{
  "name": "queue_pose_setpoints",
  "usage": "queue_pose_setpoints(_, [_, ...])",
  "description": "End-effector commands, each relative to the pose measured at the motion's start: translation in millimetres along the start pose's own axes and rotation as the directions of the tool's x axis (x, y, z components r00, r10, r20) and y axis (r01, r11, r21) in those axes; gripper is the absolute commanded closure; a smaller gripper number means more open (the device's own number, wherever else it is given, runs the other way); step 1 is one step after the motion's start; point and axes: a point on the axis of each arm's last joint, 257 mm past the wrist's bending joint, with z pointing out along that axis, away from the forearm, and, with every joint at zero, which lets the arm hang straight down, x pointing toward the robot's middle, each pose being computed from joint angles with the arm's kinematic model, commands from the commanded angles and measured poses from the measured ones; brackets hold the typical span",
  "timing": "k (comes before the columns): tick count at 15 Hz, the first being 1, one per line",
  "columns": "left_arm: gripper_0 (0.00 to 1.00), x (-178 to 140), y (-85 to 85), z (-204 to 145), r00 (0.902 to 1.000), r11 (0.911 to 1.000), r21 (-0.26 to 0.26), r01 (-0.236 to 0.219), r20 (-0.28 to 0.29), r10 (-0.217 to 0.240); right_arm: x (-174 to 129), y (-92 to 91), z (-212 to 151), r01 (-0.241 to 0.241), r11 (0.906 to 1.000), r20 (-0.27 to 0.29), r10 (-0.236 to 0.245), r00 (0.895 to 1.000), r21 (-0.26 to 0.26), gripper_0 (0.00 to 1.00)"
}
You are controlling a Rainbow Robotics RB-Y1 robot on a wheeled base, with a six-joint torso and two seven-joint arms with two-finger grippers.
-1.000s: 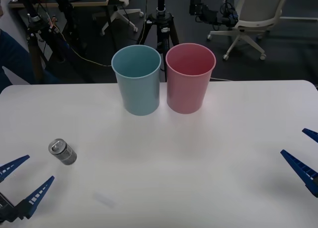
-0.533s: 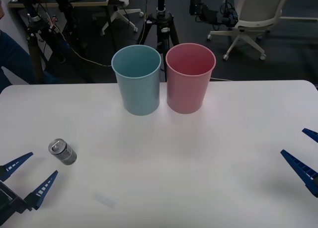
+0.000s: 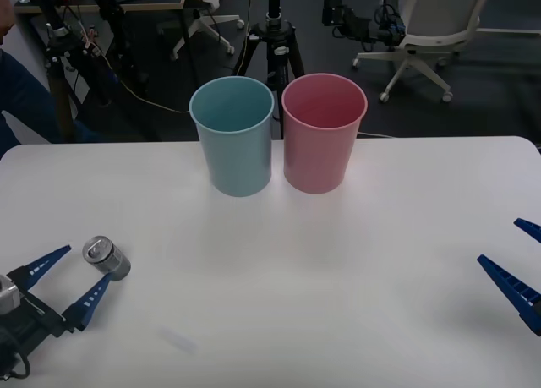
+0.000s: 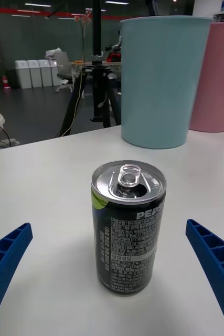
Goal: Grasp the object on the table and drop it into the matching bin: aluminum can to the light blue bin, PET bottle to the pink bin.
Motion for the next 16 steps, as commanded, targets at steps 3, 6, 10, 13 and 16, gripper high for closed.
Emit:
queue_pose_setpoints(3, [0.0, 3.2, -3.0, 32.1, 0.9998, 0.9994, -0.027, 0.022, -0.001, -0.022, 0.0, 0.0, 0.0, 0.0, 1.0, 0.0, 0.0, 1.0, 0.0, 0.0])
queue_pose_setpoints(6, [0.0, 3.7, 0.4, 45.3, 0.9996, 0.9985, -0.048, 0.026, -0.007, -0.026, 0.0, 0.0, 0.0, 0.0, 1.0, 0.0, 0.0, 1.0, 0.0, 0.0])
queue_pose_setpoints(10, [0.0, 3.9, 3.7, 49.6, 0.9994, 0.9979, -0.057, 0.031, -0.013, -0.032, 0.0, 0.0, 0.0, 0.0, 1.0, 0.0, 0.0, 1.0, 0.0, 0.0])
queue_pose_setpoints(13, [0.15, 5.1, 1.8, 51.6, 0.9992, 0.9981, -0.051, 0.034, -0.019, -0.035, 0.0, 0.0, 0.0, 0.0, 1.0, 0.0, 0.0, 1.0, 0.0, 0.0])
queue_pose_setpoints(16, [0.39, 6.7, -2.4, 53.2, 0.9991, 0.9985, -0.041, 0.036, -0.022, -0.037, 0.0, 0.0, 0.0, 0.0, 1.0, 0.0, 0.0, 1.0, 0.0, 0.0])
